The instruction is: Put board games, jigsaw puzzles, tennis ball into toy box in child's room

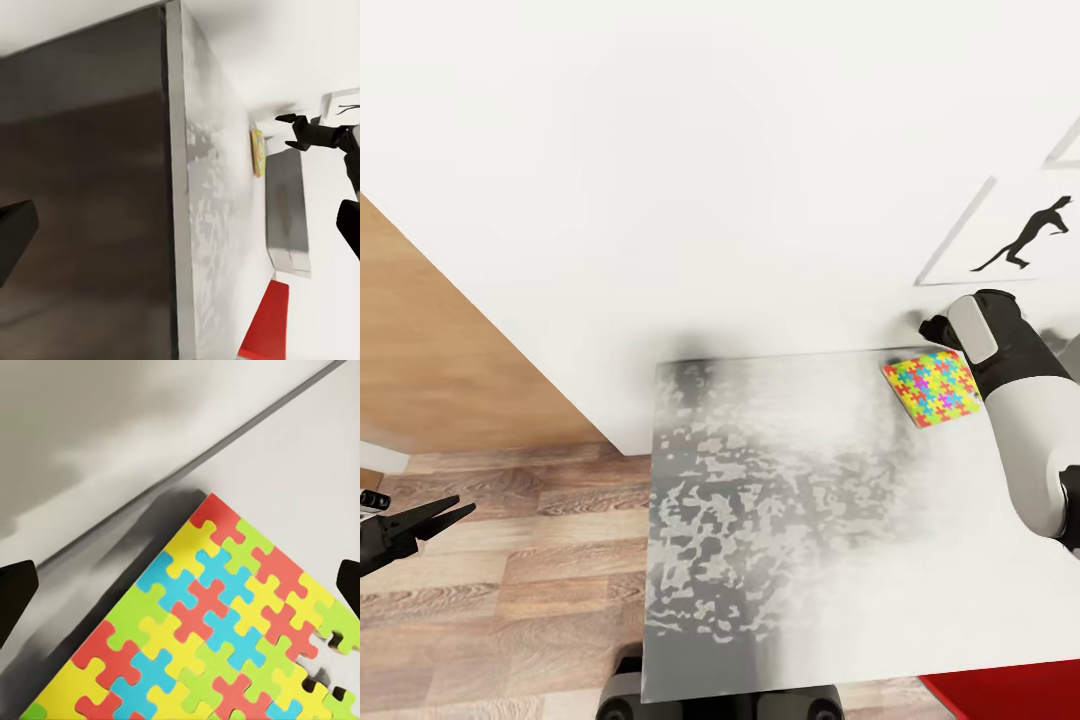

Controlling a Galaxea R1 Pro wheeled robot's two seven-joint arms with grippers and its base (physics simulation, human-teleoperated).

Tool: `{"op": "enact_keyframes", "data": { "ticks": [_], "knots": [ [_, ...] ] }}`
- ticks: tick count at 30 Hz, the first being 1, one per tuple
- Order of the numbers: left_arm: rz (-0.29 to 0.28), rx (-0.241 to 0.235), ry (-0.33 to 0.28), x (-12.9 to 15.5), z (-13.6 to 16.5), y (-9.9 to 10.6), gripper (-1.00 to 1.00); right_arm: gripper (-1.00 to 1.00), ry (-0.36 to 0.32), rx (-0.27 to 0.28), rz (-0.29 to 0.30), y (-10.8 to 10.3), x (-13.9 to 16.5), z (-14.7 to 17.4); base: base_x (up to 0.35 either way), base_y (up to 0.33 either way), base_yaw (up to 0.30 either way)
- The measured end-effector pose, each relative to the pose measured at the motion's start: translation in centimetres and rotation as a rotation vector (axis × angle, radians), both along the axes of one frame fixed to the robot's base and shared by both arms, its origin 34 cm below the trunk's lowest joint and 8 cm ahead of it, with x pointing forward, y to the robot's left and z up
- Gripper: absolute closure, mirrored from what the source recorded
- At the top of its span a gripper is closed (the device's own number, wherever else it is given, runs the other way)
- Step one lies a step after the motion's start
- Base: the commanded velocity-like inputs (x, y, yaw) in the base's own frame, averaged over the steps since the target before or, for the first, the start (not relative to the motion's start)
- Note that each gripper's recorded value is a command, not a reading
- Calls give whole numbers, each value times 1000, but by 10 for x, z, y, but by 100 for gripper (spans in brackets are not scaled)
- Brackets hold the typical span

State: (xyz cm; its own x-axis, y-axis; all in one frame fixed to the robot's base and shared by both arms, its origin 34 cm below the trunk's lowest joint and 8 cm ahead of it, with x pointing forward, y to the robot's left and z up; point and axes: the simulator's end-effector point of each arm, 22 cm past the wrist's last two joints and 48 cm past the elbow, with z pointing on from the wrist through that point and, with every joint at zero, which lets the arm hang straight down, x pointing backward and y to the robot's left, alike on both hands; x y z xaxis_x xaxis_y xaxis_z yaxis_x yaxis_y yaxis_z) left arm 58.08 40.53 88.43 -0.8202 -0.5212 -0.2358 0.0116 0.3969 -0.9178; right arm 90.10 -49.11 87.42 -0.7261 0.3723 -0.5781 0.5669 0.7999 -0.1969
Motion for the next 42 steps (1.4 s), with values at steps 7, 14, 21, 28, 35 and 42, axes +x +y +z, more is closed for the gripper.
{"op": "enact_keyframes", "data": {
  "ticks": [7, 14, 21, 28, 35, 42],
  "knots": [
    [0, 0, 6, -1, -3, 0, -100, -100, 7, 0, 0, 0, -1, -5, 0, 0, 0],
    [1, 1, 12, -1, -6, 1, -100, -100, 13, -3, 4, 0, -1, -10, 0, 0, 0],
    [2, 0, 20, -2, -9, 1, -100, -100, 21, -6, 4, -1, -3, -15, 0, 0, 0],
    [2, 1, 26, -3, -12, 1, -100, -100, 26, -11, 3, -2, -3, -19, 0, 0, 0],
    [2, 1, 30, -3, -14, 1, -100, -100, 33, -30, 6, -6, -4, -20, 0, 0, 0],
    [2, 1, 30, -4, -14, 1, -100, -100, 35, -40, 8, -7, -4, -19, 0, 0, 0]
  ]
}}
